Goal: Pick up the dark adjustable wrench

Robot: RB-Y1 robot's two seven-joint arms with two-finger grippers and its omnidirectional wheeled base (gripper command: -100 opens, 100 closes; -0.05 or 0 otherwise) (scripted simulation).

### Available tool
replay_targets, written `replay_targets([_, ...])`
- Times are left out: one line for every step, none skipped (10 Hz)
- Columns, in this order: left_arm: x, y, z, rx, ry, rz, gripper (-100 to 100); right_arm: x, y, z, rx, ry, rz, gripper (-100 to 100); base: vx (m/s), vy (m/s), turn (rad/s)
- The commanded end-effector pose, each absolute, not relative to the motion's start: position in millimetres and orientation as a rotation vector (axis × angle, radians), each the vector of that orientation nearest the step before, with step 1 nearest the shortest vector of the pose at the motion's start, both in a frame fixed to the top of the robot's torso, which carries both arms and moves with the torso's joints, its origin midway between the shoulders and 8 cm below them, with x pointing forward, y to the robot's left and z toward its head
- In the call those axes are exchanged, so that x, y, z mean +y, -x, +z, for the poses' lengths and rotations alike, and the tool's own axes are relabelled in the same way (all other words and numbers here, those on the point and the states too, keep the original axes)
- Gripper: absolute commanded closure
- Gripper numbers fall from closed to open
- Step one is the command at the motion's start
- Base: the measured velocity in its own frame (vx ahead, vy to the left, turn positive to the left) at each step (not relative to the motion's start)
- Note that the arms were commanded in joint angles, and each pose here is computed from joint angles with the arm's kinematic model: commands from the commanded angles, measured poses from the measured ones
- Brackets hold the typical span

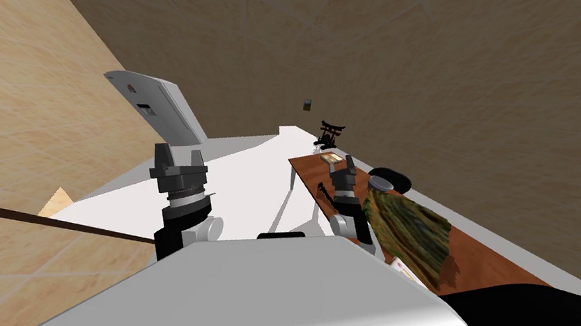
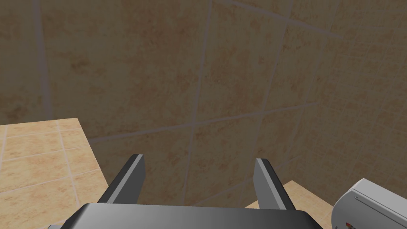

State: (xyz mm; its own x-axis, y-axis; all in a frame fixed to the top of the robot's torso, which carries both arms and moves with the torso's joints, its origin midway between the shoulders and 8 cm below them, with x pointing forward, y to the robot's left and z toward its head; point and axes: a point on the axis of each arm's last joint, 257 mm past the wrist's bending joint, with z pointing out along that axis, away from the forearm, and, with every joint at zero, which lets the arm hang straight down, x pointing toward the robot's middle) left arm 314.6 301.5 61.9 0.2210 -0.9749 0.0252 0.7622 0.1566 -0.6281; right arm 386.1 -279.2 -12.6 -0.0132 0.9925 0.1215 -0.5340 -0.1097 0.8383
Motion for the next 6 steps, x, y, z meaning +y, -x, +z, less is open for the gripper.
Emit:
replay_targets([301,-315,62,0.437,0.589,-1.301,0,-282,-391,-22,0.731,-0.909,1.491,-100,0.044,0.006,-0.009])
replay_targets([301,-315,62,0.437,0.589,-1.301,0,-286,-399,-35,0.757,-0.957,1.487,-100,0.036,0.006,-0.012])
replay_targets([301,-315,62,0.437,0.589,-1.301,0,-291,-405,-47,0.776,-1.001,1.485,-100,0.048,0.003,-0.02])
replay_targets([301,-315,62,0.437,0.589,-1.301,0,-291,-406,-50,0.783,-1.01,1.481,-100,0.046,0.002,-0.002])
replay_targets([301,-315,62,0.437,0.589,-1.301,0,-297,-413,-65,0.807,-1.066,1.474,-100,0.049,0.004,-0.01])
replay_targets([301,-315,62,0.437,0.589,-1.301,0,-303,-419,-79,0.827,-1.12,1.468,-100,0.071,0.008,-0.02])
